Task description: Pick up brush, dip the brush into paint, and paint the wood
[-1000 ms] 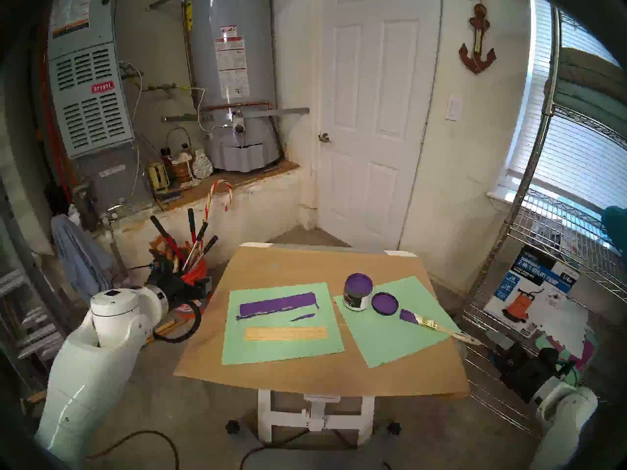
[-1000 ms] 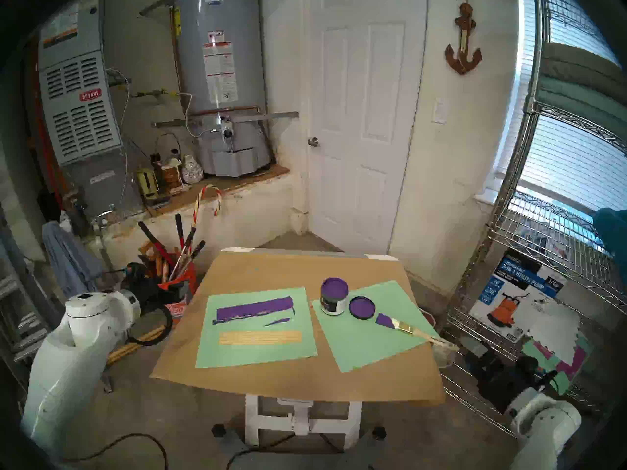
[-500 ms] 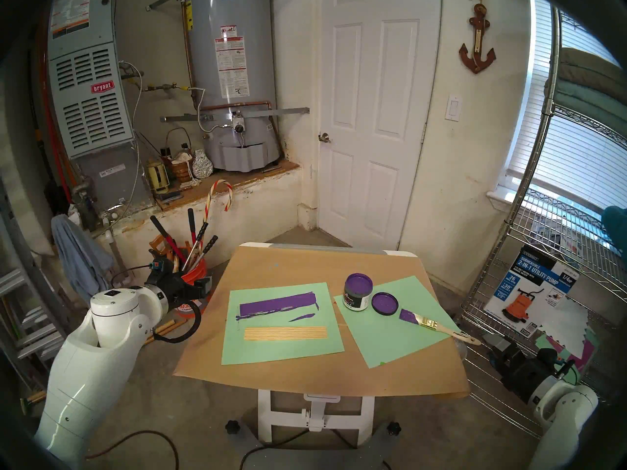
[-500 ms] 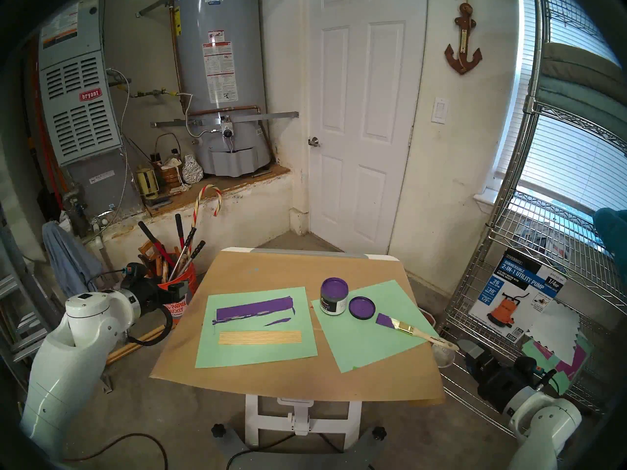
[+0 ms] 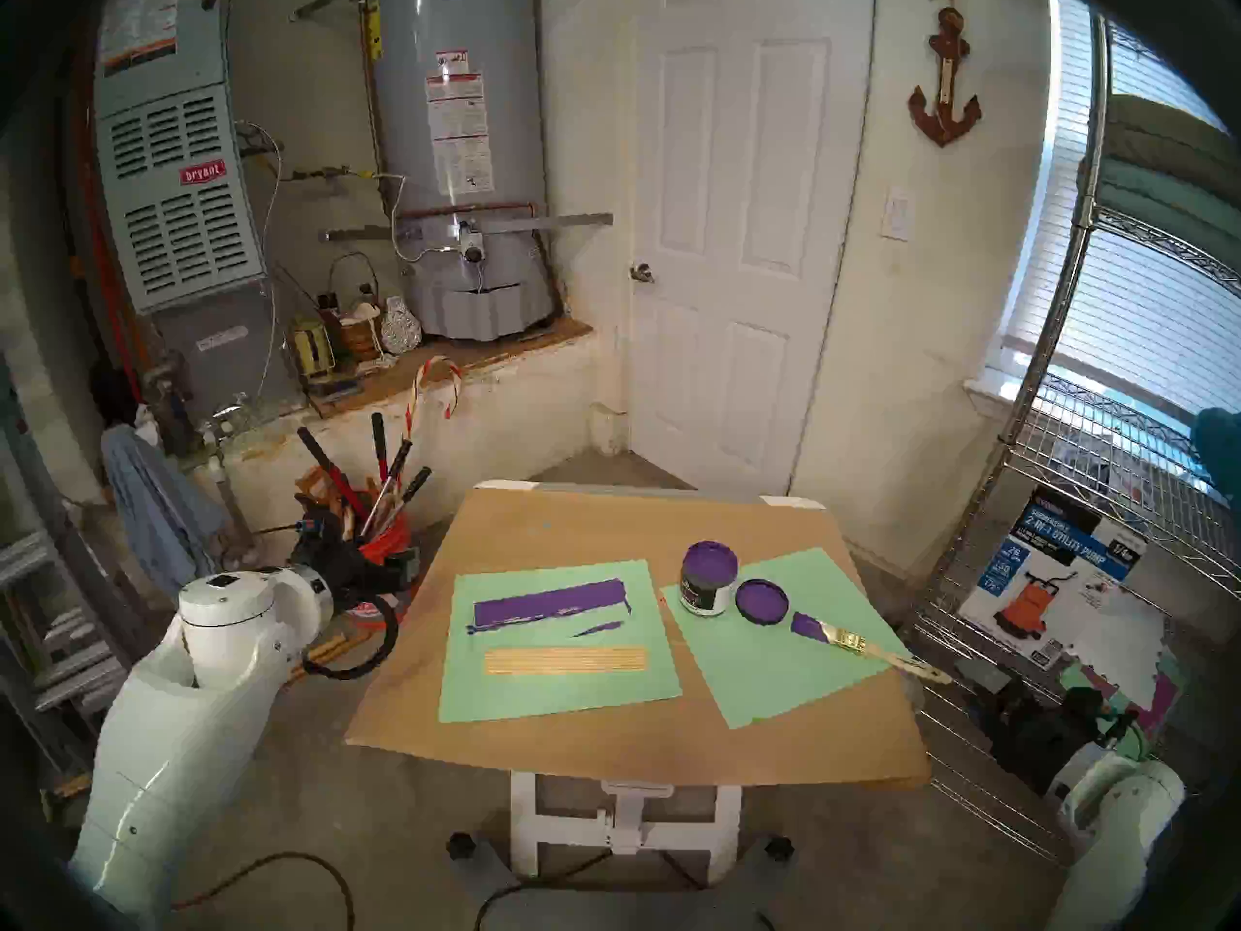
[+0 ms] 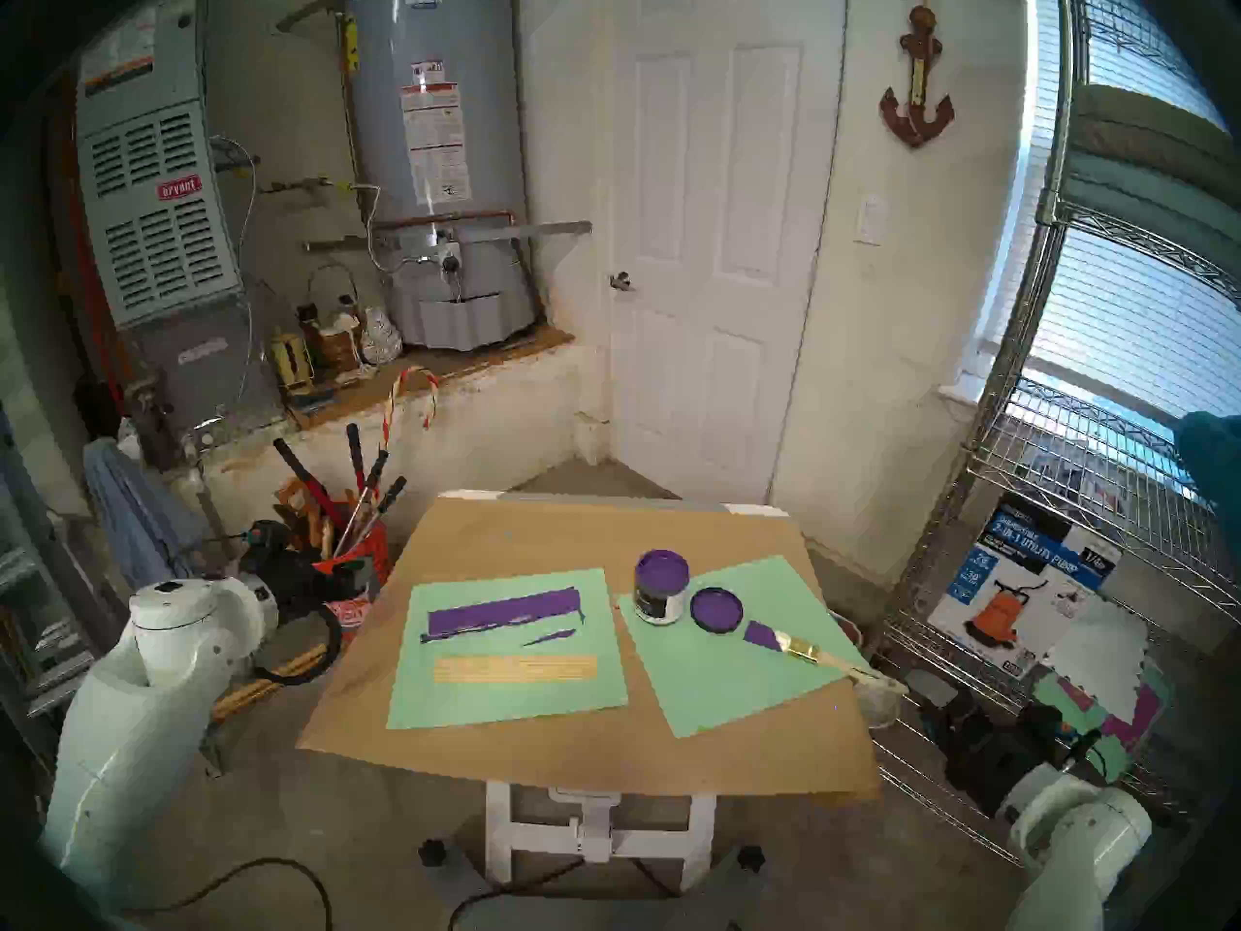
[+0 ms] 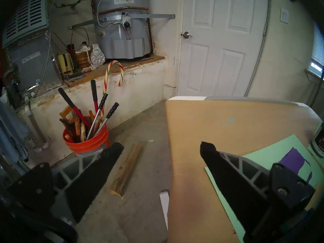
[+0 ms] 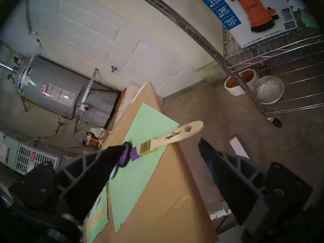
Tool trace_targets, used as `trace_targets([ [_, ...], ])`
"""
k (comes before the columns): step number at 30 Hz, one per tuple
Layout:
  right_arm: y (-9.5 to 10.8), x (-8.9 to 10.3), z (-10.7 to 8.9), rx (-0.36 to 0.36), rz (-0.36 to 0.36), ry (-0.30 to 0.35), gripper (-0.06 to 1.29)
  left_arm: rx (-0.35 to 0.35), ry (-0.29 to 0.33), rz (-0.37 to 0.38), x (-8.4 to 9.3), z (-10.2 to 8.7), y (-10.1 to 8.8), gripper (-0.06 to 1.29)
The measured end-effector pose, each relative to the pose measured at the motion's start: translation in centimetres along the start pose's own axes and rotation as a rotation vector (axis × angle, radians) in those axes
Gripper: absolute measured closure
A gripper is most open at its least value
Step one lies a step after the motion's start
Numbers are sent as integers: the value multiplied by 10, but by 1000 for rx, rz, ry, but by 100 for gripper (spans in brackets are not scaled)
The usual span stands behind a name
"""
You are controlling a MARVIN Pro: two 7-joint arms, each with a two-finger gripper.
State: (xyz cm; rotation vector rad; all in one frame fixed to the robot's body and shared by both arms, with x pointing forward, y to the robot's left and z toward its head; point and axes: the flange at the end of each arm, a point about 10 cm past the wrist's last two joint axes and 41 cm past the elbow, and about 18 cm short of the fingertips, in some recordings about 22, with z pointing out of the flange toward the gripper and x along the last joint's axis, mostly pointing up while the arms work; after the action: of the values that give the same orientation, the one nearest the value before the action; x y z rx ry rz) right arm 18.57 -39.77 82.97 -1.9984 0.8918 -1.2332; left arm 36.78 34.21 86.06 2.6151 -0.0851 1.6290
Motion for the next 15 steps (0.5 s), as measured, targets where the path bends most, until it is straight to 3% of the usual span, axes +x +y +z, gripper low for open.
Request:
trace_targets([
  [15, -1, -11, -7, 17, 36, 0, 2, 0, 0, 0, 0, 0, 0, -2],
])
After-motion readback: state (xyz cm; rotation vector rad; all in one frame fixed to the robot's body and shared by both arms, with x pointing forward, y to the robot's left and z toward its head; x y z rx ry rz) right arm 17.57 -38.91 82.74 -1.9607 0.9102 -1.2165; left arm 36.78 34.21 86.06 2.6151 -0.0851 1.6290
